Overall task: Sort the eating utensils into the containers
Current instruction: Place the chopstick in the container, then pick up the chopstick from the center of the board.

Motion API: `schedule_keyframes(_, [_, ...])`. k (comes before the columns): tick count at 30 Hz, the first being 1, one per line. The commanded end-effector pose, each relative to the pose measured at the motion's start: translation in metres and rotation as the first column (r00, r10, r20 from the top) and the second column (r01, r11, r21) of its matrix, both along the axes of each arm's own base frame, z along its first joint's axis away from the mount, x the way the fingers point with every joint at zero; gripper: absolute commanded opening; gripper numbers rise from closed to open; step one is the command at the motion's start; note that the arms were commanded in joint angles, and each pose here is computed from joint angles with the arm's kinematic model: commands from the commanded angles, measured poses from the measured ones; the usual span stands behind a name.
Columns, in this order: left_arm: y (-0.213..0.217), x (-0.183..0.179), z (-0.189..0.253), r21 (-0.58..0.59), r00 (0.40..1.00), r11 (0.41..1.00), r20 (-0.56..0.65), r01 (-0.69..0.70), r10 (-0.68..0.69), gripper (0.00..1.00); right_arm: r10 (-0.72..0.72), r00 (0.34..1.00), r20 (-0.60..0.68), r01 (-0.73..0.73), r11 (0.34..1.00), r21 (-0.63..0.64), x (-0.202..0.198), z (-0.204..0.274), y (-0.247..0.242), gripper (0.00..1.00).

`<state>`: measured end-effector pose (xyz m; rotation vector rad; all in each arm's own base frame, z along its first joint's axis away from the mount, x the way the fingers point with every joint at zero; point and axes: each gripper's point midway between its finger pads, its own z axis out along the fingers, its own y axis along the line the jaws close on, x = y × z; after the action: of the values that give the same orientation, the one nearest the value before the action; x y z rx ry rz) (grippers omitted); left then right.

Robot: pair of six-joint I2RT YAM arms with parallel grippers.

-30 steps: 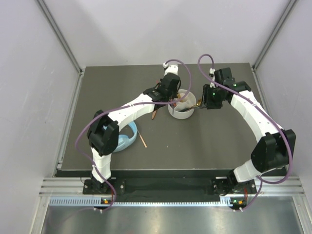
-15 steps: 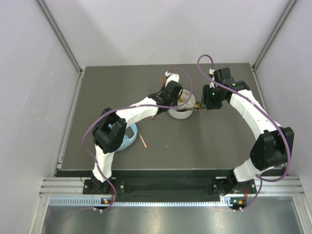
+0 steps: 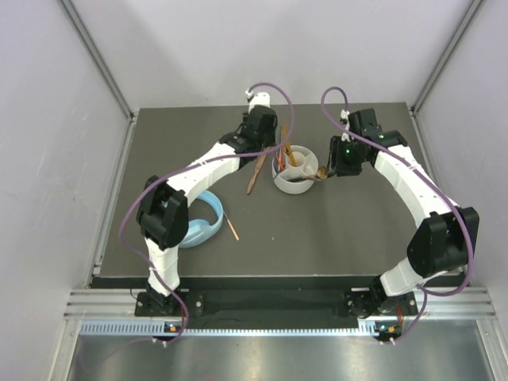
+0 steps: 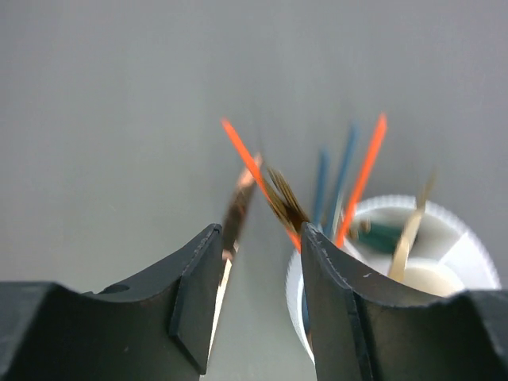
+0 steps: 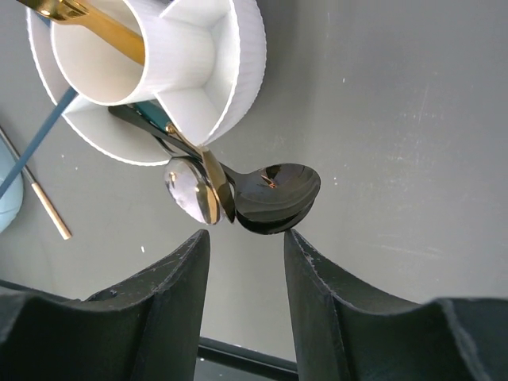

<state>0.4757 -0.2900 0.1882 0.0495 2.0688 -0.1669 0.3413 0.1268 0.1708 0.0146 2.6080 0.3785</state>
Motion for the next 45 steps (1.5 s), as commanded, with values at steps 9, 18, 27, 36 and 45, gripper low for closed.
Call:
schedule_keyframes(9, [0.063, -0.059, 0.027, 0.008, 0.975, 0.997, -0.211, -0.075, 0.075, 0.45, -0.057, 0.950, 0.308, 0.046, 0.998, 0.043, 0.042, 0.116, -0.010, 0.46])
schedule_keyframes(18, [0.067, -0.162, -0.041, -0.021, 0.827, 0.999, -0.561, 0.033, -0.039, 0.47, -0.104, 0.946, 0.307, 0.098, 0.995, 0.036, 0.045, 0.115, -0.025, 0.47])
schedule_keyframes(27, [0.105, -0.203, -0.085, 0.112, 0.734, 0.994, -0.675, 0.005, 0.073, 0.49, -0.102, 0.955, 0.280, 0.096, 0.995, 0.034, 0.046, 0.105, -0.023, 0.47])
schedule_keyframes(36, [0.111, -0.225, -0.115, 0.105, 0.687, 0.993, -0.719, -0.045, 0.108, 0.50, -0.079, 0.972, 0.223, 0.062, 0.995, 0.083, 0.046, 0.090, -0.010, 0.47])
schedule_keyframes(45, [0.092, -0.224, -0.139, 0.066, 0.673, 0.998, -0.736, -0.024, 0.065, 0.50, -0.080, 0.971, 0.226, 0.062, 0.994, 0.085, 0.043, 0.092, -0.011, 0.47])
